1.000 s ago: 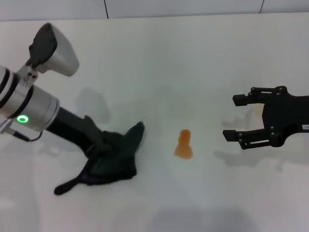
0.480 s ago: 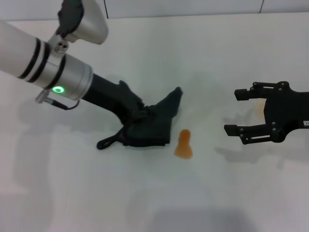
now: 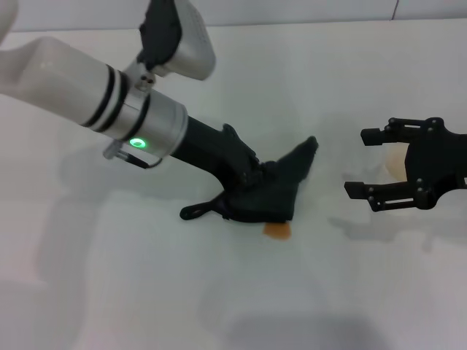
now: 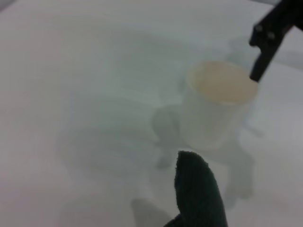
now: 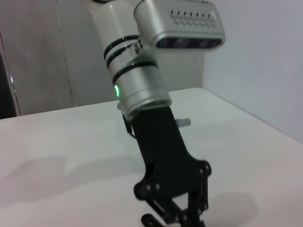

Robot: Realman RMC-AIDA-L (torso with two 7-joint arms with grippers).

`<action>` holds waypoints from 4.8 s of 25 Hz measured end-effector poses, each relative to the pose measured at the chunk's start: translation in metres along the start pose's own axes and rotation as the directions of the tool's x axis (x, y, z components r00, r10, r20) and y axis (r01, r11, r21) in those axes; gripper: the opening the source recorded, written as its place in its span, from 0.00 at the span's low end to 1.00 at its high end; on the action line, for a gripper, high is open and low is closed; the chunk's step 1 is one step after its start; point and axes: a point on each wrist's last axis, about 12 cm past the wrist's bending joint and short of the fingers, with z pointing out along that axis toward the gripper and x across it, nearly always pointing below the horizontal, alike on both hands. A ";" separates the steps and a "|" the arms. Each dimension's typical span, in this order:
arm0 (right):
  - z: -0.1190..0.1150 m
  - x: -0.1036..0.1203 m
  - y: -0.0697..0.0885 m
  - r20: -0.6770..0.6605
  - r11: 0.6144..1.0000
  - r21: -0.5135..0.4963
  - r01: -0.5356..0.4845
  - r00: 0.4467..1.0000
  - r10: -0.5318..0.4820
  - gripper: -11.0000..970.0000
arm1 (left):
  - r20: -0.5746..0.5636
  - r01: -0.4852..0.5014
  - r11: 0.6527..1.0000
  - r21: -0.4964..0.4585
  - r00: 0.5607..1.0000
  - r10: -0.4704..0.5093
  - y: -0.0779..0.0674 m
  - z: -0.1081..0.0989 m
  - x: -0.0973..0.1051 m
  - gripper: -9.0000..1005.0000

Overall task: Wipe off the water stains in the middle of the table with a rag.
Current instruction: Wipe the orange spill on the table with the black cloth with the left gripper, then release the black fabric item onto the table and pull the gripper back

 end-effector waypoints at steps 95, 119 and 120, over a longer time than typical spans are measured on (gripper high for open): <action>-0.005 0.001 0.000 0.023 1.000 0.014 -0.021 1.000 0.020 0.88 | -0.032 -0.032 0.989 0.142 0.999 0.037 -0.034 0.026 0.030 0.06; -0.006 0.002 0.001 0.022 1.000 0.013 -0.024 0.999 0.024 0.88 | 0.013 0.037 0.988 -0.151 0.999 -0.035 0.008 -0.016 0.048 0.06; -0.006 0.002 0.001 0.022 1.000 0.015 -0.026 0.999 0.026 0.88 | 0.014 0.038 0.988 -0.151 0.999 -0.036 0.007 -0.017 0.048 0.06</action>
